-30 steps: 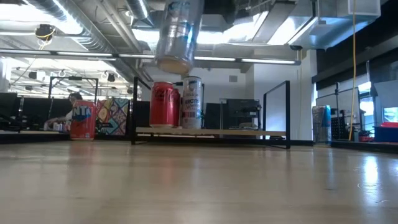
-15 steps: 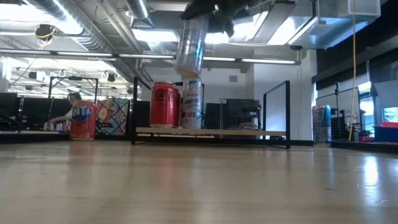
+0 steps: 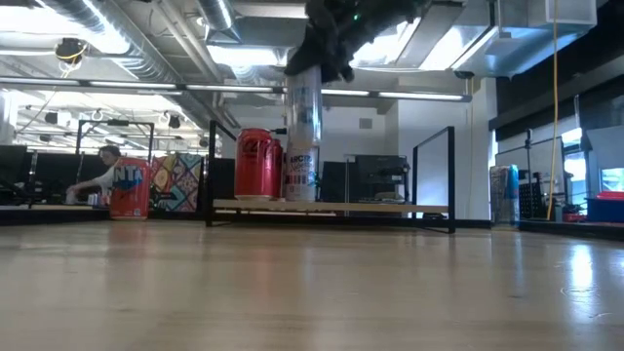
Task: Place canned beverage on shelf
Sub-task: Put the white and blue soda can on the shelf and align it with the other white and blue soda can
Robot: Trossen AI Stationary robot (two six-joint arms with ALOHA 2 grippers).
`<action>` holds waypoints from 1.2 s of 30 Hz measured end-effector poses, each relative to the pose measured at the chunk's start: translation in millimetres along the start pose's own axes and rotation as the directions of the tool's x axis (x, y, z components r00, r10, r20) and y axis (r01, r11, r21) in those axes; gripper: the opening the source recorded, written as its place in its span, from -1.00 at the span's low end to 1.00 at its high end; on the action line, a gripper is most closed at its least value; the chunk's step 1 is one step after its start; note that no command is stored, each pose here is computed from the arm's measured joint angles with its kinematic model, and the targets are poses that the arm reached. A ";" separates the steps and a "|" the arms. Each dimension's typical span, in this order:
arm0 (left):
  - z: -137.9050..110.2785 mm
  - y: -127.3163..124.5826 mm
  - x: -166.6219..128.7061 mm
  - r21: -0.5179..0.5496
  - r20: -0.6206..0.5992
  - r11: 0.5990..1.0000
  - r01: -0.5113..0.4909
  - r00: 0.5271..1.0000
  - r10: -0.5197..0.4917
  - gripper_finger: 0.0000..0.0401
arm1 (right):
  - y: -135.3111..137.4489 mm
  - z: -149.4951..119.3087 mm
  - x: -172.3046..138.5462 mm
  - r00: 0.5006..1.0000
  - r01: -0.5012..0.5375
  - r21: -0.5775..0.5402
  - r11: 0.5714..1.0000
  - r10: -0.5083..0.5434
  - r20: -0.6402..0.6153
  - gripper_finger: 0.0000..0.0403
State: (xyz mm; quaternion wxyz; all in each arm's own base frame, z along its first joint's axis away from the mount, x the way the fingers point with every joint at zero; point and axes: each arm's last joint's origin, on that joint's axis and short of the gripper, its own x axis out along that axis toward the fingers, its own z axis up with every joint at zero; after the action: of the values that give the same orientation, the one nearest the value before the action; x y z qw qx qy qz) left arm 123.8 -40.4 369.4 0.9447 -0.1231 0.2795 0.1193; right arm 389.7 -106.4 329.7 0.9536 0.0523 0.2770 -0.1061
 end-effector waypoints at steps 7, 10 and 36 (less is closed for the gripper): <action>1.8 3.1 1.7 -0.007 0.007 1.000 -0.027 1.000 0.027 0.72 | -13.6 -11.8 23.3 0.998 -0.033 -0.024 0.999 0.031 -0.047 0.10; 2.3 4.1 2.0 -0.011 0.010 0.999 -0.036 0.999 0.036 0.72 | -16.9 -16.8 31.2 0.997 -0.042 -0.023 0.999 0.040 -0.068 0.10; 2.8 4.4 2.0 0.006 0.022 0.999 -0.052 0.998 0.052 0.72 | -46.3 -37.5 70.9 0.996 0.025 -0.039 0.999 -0.028 -0.089 0.10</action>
State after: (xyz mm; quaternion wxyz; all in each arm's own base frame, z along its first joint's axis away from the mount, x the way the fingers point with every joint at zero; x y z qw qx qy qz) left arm 125.6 -35.1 369.9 0.9447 -0.1115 0.2724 0.1443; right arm 418.0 -157.8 258.0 0.9395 0.0352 0.3221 -0.1110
